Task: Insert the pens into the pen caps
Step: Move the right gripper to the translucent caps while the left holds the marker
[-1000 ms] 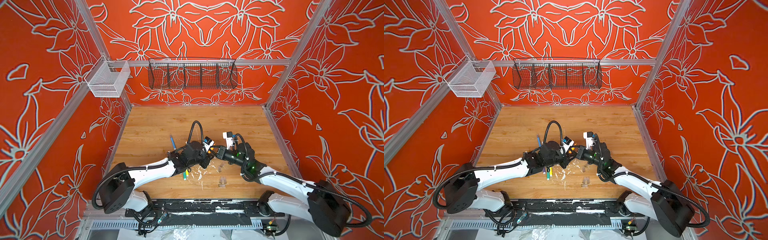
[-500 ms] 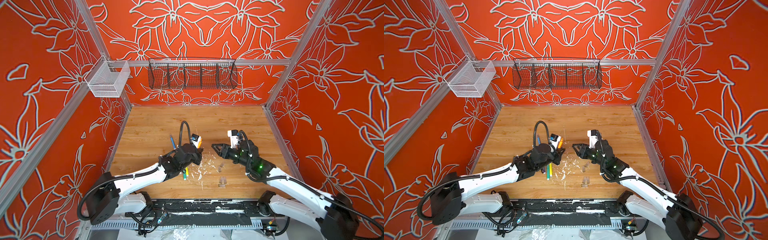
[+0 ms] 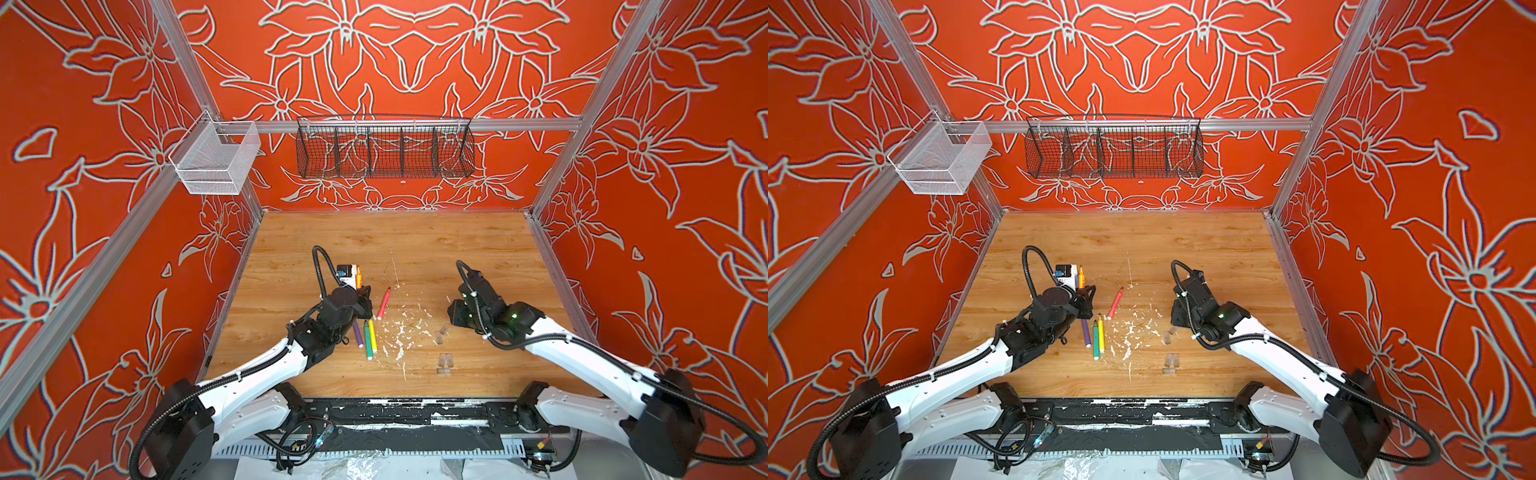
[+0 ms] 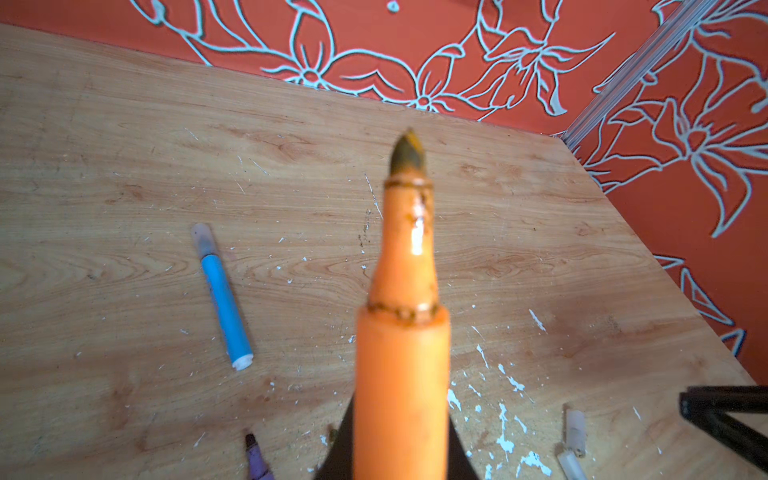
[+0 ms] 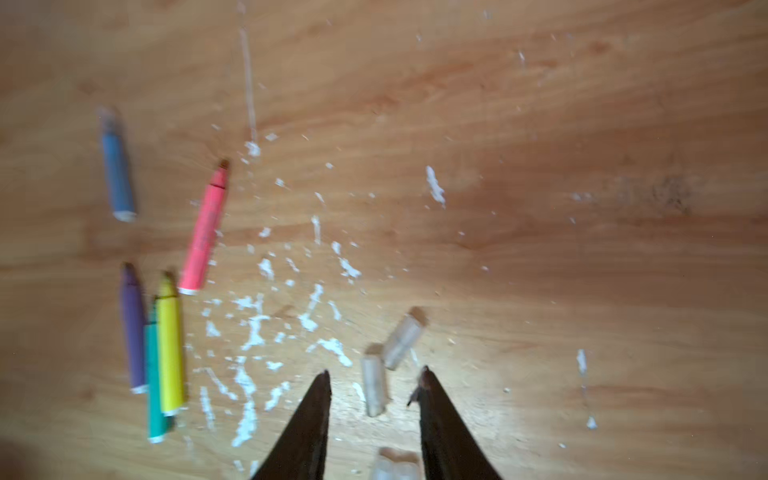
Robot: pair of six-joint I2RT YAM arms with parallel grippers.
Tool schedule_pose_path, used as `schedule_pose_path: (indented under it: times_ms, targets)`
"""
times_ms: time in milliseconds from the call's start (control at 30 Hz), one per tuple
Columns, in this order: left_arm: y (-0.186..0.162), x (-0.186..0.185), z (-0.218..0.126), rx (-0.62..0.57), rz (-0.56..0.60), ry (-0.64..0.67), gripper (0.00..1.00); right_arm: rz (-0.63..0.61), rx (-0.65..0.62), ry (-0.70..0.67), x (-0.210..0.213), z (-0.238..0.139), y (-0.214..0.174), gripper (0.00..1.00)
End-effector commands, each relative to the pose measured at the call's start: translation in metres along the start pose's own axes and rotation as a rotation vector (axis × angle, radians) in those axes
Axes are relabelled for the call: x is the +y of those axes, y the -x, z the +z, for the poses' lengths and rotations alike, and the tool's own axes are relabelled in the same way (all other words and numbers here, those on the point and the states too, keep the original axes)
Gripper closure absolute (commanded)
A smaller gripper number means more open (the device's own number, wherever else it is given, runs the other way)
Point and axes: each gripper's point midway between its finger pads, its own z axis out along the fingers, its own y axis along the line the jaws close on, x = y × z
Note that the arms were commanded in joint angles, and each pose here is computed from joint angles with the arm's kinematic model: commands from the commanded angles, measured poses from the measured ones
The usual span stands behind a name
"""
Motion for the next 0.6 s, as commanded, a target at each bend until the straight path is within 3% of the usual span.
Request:
schedule_pose_path:
  times_ms: [0, 567]
  targets:
    - [0.009, -0.003, -0.003, -0.028, -0.021, -0.013, 1.00, -0.072, 0.050, -0.108, -0.015, 0.001, -0.006, 0.64]
    - [0.009, -0.005, -0.005, -0.031, -0.019, -0.027, 1.00, -0.208, 0.220, -0.222, 0.005, 0.050, -0.018, 0.60]
